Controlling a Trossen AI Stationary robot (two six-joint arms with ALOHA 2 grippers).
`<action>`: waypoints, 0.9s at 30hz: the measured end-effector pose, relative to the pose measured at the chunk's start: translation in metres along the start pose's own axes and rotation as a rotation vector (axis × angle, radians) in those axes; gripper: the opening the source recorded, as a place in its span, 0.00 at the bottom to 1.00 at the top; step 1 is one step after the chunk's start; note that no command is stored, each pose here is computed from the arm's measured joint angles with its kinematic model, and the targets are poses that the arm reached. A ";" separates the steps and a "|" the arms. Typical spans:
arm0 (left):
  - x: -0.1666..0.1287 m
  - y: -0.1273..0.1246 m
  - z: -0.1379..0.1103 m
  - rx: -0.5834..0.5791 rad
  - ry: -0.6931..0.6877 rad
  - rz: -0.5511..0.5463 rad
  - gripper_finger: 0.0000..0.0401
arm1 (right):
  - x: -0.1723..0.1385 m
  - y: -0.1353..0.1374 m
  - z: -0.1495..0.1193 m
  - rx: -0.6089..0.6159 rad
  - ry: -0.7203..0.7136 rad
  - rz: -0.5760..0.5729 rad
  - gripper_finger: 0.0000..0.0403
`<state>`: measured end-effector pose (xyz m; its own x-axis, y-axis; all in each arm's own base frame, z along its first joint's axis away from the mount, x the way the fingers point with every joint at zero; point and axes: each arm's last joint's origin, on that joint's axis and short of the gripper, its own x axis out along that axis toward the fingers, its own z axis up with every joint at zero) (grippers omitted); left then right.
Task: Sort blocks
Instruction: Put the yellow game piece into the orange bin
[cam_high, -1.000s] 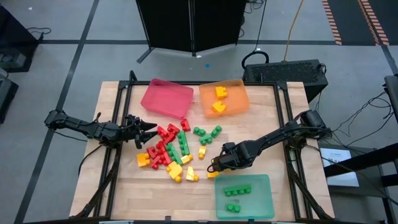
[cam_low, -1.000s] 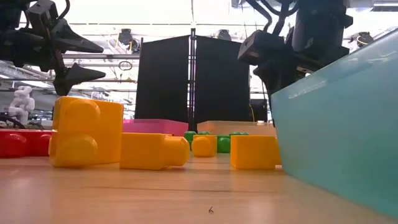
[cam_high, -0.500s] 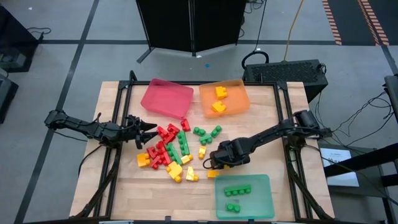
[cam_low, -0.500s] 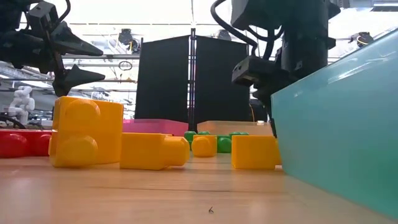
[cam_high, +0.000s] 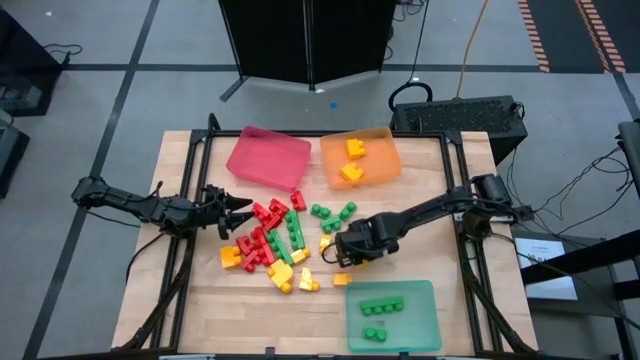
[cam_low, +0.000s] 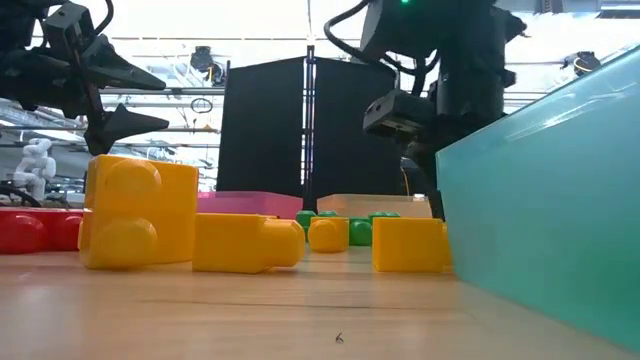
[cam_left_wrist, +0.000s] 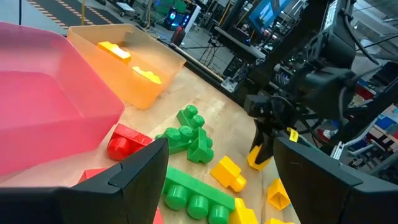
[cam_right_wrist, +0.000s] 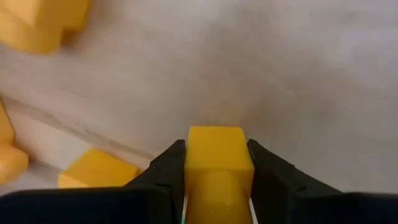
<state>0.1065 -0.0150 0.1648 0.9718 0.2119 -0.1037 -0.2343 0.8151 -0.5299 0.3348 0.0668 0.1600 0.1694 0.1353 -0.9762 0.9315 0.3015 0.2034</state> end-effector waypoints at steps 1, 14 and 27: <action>0.000 0.000 0.000 0.001 0.000 0.000 0.73 | -0.004 0.001 0.005 -0.011 -0.004 -0.002 0.29; 0.000 0.000 0.000 -0.004 0.000 0.000 0.73 | -0.119 0.015 0.112 -0.202 -0.364 -0.092 0.29; 0.000 0.000 0.000 -0.006 0.000 0.001 0.73 | -0.150 -0.031 0.205 -0.134 -0.474 -0.099 0.29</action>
<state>0.1065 -0.0149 0.1648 0.9716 0.2125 -0.1041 -0.2348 0.8119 -0.5345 0.3460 -0.1562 0.2847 0.2391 -0.3347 -0.9115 0.9064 0.4136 0.0859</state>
